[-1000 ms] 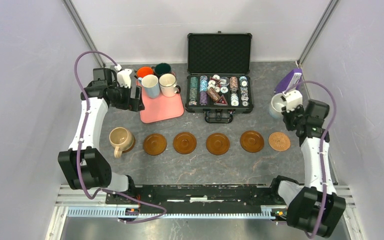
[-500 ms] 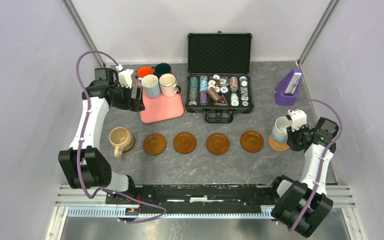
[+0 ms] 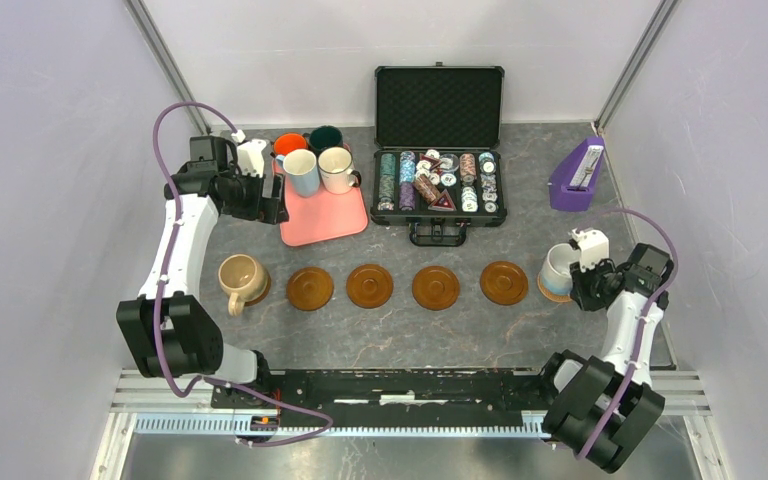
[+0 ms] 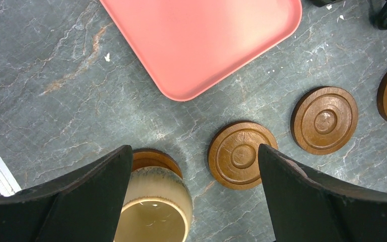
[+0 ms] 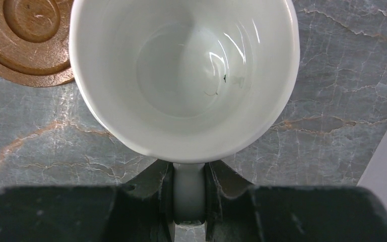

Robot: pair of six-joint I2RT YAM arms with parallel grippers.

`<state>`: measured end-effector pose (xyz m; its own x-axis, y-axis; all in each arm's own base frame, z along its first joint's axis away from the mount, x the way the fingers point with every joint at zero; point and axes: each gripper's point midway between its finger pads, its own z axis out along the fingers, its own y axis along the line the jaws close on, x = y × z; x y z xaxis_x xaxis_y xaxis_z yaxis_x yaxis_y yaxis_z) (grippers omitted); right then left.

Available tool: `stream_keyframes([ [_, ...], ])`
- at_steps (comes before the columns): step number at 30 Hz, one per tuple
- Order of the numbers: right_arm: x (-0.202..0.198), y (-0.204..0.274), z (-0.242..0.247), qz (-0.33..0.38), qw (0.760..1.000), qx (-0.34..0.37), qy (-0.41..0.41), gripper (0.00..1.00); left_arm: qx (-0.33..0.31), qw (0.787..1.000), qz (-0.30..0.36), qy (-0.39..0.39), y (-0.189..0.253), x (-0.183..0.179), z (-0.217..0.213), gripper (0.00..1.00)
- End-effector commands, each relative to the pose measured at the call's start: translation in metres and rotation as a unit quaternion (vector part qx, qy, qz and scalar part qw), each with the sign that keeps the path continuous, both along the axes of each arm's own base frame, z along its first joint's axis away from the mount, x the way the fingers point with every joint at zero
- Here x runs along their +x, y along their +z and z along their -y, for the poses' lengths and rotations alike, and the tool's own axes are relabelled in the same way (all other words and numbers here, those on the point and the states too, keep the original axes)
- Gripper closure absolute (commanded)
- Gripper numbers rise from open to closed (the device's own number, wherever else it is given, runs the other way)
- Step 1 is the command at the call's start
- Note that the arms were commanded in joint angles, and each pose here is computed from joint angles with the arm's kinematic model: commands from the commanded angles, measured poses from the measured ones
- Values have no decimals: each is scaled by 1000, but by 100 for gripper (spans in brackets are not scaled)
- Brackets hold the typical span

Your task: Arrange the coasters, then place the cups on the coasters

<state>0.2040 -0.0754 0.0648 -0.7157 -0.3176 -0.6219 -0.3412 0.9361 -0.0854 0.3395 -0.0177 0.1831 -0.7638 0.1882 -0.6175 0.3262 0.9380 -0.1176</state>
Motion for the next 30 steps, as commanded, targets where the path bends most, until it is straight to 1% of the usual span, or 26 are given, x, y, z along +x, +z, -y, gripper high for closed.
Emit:
stream_keyframes([
  [1, 19, 14, 14, 52, 998, -27, 0, 100, -4, 1000, 7, 5, 5, 0, 2, 0],
  [9, 17, 10, 17, 57, 998, -23, -15, 100, -3, 1000, 5, 3, 3, 2, 2, 0],
  [16, 10, -1, 17, 40, 999, -27, -20, 100, -6, 1000, 2, 3, 2, 3, 4, 0],
  [19, 8, -4, 19, 36, 999, -30, -21, 91, -3, 1000, -1, 7, 0, 3, 3, 0],
  [21, 7, -6, 19, 32, 999, -31, -19, 83, -2, 1000, -3, 10, -1, 3, 2, 0],
  [22, 5, -7, 18, 27, 999, -31, -14, 78, -2, 1000, -2, 9, -1, 3, 2, 0],
  [24, 2, -8, 17, 20, 999, -33, -6, 73, -1, 1000, -3, 10, -1, 3, 2, 0],
  [30, -6, -6, 13, 2, 999, -36, 29, 52, -1, 1000, -5, 11, -6, 6, 1, 0],
])
